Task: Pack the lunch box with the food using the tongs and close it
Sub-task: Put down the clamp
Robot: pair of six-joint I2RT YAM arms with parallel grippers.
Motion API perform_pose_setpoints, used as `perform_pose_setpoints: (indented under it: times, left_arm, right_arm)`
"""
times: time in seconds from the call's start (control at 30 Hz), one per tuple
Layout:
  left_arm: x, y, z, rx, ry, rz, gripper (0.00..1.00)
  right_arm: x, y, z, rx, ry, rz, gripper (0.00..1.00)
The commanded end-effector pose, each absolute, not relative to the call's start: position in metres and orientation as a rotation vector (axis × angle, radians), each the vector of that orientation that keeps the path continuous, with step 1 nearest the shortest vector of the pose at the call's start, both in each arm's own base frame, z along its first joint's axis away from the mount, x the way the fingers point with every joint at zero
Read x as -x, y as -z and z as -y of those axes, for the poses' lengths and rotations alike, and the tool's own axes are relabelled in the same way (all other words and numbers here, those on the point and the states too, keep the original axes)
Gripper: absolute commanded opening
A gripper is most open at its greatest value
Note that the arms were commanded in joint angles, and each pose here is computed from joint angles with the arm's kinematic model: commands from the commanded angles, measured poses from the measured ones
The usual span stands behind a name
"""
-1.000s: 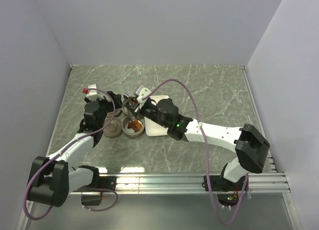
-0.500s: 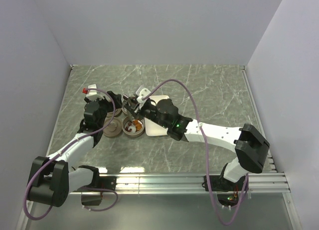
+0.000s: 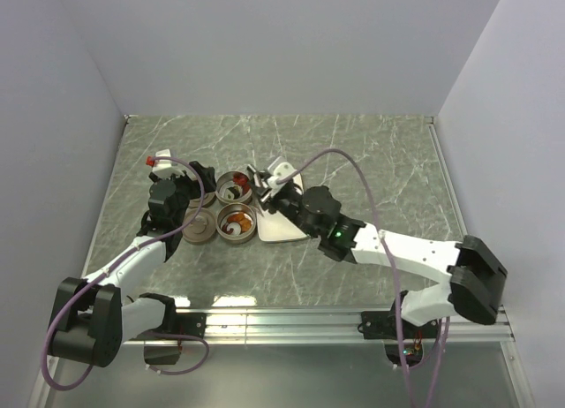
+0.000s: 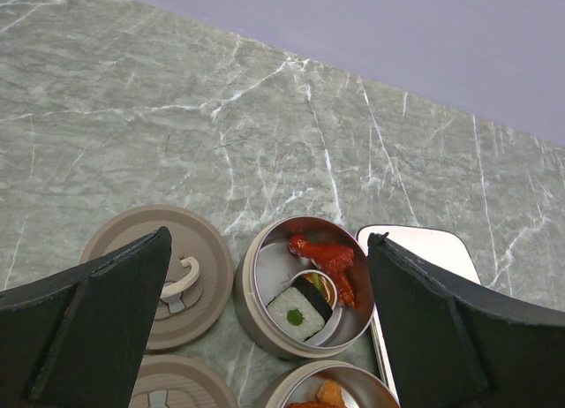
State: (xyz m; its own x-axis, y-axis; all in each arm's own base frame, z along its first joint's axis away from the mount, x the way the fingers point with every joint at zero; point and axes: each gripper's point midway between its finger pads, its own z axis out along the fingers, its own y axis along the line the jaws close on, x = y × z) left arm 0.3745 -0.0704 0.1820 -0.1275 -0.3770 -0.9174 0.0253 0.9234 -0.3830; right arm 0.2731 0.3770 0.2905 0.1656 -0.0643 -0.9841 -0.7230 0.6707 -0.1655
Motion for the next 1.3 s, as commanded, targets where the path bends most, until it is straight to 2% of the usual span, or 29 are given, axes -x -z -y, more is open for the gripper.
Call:
perform_pose_setpoints:
  times: [0.0, 0.37, 0.73, 0.93, 1.27]
  left_arm:
    - [-0.378, -0.200, 0.072, 0.272, 0.379, -1.613, 0.99]
    - [-0.377, -0.202, 0.068, 0.278, 0.373, -1.607, 0.99]
    - [-0.377, -0.203, 0.065, 0.288, 0.380, -1.603, 0.99]
    - [-0.376, -0.206, 0.065, 0.286, 0.388, -1.596, 1.00]
    - [-0.376, -0.206, 0.064, 0.286, 0.386, -1.594, 0.99]
  right_arm:
    - [-0.274, -0.335, -0.337, 0.584, -0.458, -1.280, 0.42]
    - [-0.277, -0.306, -0.235, 0.306, -0.245, -1.480, 0.41]
    - [-0.267, -0.258, -0.172, 0.115, -0.154, -1.719, 0.41]
    - [-0.272, -0.235, -0.160, 0.083, -0.185, -1.818, 0.41]
    - [-0.307, -0.192, -0.160, 0.087, -0.176, -2.012, 0.40]
